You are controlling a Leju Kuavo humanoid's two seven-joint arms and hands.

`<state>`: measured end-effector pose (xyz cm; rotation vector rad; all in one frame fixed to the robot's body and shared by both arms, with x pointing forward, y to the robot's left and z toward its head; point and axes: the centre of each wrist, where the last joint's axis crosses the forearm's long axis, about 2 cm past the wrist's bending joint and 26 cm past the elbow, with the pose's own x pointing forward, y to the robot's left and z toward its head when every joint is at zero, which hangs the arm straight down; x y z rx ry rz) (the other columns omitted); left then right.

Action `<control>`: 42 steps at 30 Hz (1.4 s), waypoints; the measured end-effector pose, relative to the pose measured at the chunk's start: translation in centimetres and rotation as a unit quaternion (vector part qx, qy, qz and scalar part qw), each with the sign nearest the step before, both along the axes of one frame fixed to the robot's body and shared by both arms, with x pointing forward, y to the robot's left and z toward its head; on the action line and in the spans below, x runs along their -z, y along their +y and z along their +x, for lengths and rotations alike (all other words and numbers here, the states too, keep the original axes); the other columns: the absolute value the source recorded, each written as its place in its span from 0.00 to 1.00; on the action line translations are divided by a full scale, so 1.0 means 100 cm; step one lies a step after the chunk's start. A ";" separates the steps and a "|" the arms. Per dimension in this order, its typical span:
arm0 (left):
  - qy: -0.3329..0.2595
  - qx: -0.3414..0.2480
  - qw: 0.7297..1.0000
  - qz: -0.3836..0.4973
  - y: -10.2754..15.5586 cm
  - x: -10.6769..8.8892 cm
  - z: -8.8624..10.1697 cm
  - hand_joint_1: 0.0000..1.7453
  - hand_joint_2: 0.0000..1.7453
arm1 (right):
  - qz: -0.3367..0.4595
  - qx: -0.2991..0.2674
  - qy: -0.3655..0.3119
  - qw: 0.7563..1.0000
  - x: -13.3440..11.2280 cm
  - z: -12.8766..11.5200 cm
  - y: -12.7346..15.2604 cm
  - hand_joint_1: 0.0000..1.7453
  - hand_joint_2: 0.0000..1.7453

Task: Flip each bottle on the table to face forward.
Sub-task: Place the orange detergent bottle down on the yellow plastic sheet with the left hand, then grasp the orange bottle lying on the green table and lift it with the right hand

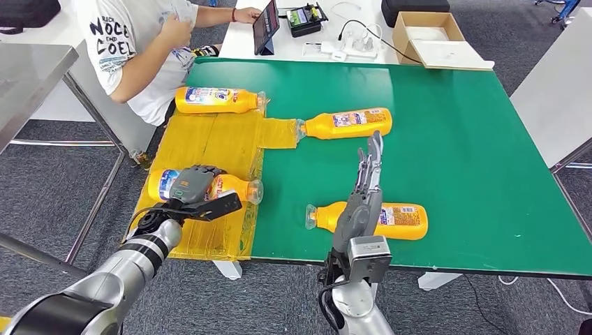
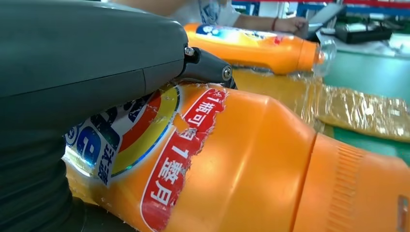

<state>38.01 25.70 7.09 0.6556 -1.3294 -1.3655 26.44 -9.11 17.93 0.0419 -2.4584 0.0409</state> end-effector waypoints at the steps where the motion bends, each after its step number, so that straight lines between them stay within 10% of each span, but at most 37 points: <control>1: 0.006 0.003 1.000 0.004 0.001 0.000 0.001 1.00 1.00 | -0.001 -0.005 0.003 1.000 0.001 0.000 0.000 0.00 0.00; 9: 0.037 0.016 0.999 0.004 0.008 -0.003 0.005 0.94 1.00 | -0.009 -0.024 0.018 1.000 0.008 0.001 0.003 0.00 0.00; 11: 0.037 0.017 0.999 0.004 0.009 -0.003 0.005 0.45 1.00 | -0.009 -0.025 0.020 0.999 0.009 0.001 0.003 0.00 0.00; 13: 0.043 0.018 0.999 0.002 0.009 -0.003 0.005 0.01 0.50 | -0.011 -0.026 0.021 0.999 0.010 0.001 0.003 0.00 0.00; 15: 0.060 0.017 0.998 -0.009 0.011 -0.001 0.005 0.00 0.00 | -0.012 -0.029 0.023 0.999 0.011 0.001 0.004 0.00 0.00; 42: 0.146 0.024 0.964 -0.223 0.025 0.015 -0.008 0.00 0.00 | -0.043 -0.059 0.052 0.996 0.026 0.012 0.010 0.00 0.00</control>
